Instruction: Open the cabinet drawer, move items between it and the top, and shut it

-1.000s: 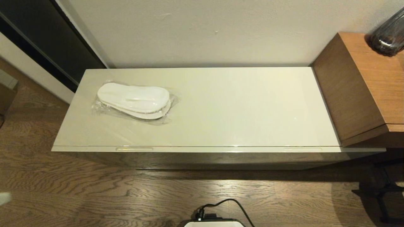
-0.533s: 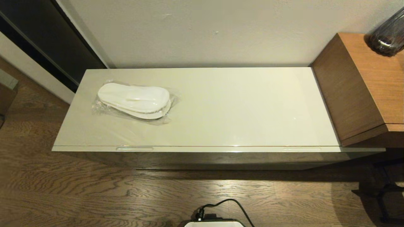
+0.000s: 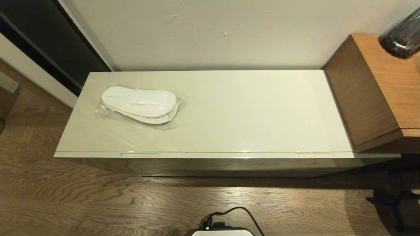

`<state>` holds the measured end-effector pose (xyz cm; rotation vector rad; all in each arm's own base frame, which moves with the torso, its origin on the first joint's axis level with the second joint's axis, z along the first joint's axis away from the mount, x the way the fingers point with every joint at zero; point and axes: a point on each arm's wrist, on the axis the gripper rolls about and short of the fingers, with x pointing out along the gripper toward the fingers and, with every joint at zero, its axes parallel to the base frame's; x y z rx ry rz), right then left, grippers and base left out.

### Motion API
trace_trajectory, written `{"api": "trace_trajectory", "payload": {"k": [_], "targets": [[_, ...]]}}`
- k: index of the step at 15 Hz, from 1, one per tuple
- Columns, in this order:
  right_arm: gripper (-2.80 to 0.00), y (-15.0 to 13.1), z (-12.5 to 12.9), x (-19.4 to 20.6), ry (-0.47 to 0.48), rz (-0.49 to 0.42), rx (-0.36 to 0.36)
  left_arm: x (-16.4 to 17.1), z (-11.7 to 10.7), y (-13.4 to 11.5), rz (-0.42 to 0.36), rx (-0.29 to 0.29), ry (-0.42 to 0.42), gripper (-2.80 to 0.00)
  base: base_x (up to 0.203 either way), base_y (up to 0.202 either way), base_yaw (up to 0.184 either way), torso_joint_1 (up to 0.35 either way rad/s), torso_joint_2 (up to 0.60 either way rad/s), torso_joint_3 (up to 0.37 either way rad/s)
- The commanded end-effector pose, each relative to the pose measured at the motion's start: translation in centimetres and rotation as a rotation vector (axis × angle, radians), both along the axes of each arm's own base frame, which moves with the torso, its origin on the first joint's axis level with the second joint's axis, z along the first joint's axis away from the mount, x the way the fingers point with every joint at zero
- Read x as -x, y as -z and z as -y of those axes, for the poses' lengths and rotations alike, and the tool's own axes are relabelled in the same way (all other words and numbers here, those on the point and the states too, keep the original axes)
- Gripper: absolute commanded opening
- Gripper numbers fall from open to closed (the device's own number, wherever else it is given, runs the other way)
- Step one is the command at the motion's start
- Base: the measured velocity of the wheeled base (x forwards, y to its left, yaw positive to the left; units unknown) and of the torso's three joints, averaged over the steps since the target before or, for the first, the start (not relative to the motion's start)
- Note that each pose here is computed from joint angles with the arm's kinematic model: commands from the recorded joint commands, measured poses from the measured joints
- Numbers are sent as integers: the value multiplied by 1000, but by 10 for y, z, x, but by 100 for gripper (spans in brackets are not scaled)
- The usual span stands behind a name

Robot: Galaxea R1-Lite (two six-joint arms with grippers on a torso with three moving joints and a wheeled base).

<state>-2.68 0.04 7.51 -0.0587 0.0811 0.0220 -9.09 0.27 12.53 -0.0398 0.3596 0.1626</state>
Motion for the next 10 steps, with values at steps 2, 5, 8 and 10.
{"api": "trace_trajectory", "payload": {"k": [2,5,8,10], "targets": [[-280,0,0,0,-1,-3,2,-31,1,20,136,-6,37,-280,0,0,0,0,0,0],[-280,0,0,0,-1,-3,2,-60,1,36,339,-35,86,-280,0,0,0,0,0,0],[-280,0,0,0,-1,-3,2,-68,3,49,365,-37,156,-280,0,0,0,0,0,0],[-280,0,0,0,-1,-3,2,-68,3,49,366,-49,159,-280,0,0,0,0,0,0]]}}
